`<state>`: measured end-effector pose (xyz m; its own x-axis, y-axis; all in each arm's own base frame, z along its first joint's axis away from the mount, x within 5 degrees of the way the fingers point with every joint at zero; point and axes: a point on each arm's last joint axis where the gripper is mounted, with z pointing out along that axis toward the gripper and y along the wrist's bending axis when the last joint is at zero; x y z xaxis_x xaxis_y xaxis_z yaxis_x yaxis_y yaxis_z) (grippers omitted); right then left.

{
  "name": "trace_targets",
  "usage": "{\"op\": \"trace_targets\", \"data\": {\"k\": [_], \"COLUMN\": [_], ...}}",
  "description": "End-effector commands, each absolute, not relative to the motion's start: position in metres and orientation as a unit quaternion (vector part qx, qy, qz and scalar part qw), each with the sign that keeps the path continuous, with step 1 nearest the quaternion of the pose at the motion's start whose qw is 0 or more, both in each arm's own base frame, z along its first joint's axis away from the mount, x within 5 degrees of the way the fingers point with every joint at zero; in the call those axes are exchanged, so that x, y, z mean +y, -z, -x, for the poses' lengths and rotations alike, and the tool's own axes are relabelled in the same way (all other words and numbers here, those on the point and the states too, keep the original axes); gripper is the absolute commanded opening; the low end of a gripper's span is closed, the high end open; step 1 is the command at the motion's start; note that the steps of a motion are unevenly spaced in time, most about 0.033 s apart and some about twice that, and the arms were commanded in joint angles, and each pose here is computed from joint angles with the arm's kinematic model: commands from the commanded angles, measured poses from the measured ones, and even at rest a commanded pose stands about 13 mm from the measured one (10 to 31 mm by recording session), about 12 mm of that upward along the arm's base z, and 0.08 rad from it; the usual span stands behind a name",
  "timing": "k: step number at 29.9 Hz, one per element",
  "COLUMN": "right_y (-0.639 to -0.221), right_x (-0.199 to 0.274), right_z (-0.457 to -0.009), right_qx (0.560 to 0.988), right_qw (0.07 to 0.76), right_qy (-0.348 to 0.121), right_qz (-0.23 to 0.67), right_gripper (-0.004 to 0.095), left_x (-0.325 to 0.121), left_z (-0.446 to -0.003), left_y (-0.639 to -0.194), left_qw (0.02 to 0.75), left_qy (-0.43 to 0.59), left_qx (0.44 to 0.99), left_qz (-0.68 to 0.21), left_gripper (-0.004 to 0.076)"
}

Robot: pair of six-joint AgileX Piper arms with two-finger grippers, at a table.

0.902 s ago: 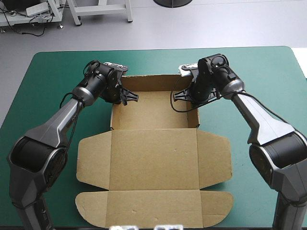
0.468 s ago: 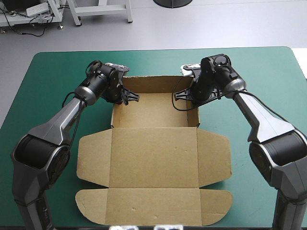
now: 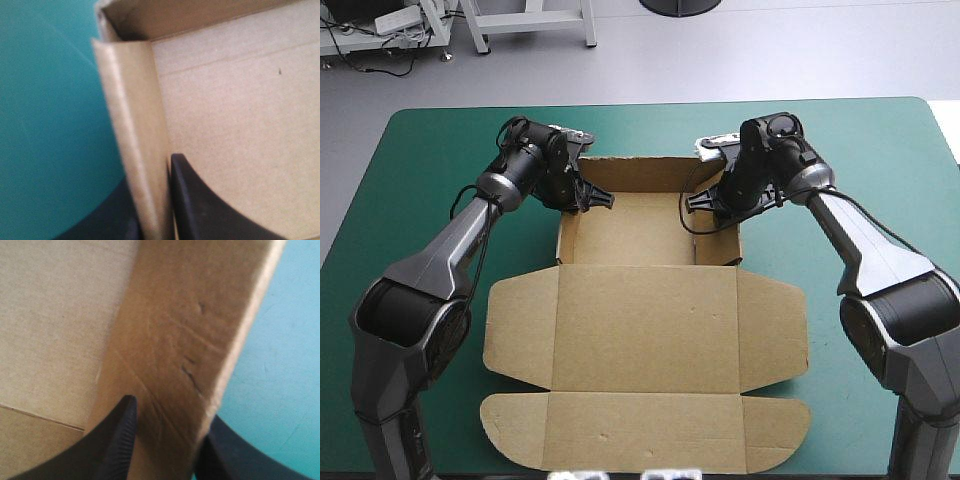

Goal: Fold the box

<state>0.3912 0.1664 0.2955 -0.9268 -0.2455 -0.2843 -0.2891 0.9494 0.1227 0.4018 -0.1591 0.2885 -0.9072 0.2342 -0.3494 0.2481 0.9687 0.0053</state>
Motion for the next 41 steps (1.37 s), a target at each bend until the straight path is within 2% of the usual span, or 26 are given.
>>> {"op": "trace_targets", "data": {"k": [1, 5, 8, 17, 24, 34, 37, 41], "right_y": [-0.325, -0.327, -0.330, -0.360, -0.394, -0.464, -0.466, -0.453], "right_x": [0.164, 0.164, 0.164, 0.159, 0.153, 0.126, 0.116, 0.105], "right_z": [-0.383, -0.382, -0.381, -0.383, -0.375, -0.307, -0.283, -0.257], "right_qx": [0.970, 0.970, 0.970, 0.959, 0.945, 0.897, 0.885, 0.875], "right_qw": [0.168, 0.169, 0.173, 0.231, 0.280, 0.399, 0.426, 0.447], "right_qy": [-0.098, -0.099, -0.099, -0.082, -0.079, -0.094, -0.100, -0.108], "right_qz": [0.144, 0.143, 0.142, 0.145, 0.148, 0.164, 0.161, 0.152], "right_gripper": [0.0503, 0.0517, 0.0516, 0.0517, 0.0516, 0.0502, 0.0499, 0.0468], "left_x": [-0.162, -0.162, -0.162, -0.161, -0.158, -0.144, -0.141, -0.131], "left_z": [-0.391, -0.390, -0.390, -0.394, -0.383, -0.324, -0.302, -0.275], "left_y": [-0.321, -0.320, -0.320, -0.329, -0.371, -0.462, -0.475, -0.466], "left_qw": [0.209, 0.204, 0.204, 0.231, 0.310, 0.445, 0.479, 0.503], "left_qy": [0.037, 0.035, 0.035, 0.031, 0.051, 0.125, 0.157, 0.175], "left_qx": [0.968, 0.969, 0.969, 0.963, 0.937, 0.867, 0.841, 0.825], "left_qz": [-0.133, -0.133, -0.133, -0.135, -0.156, -0.185, -0.196, -0.189], "left_gripper": [0.0223, 0.0412, 0.0480, 0.0482, 0.0482, 0.0482, 0.0482, 0.0482]}}
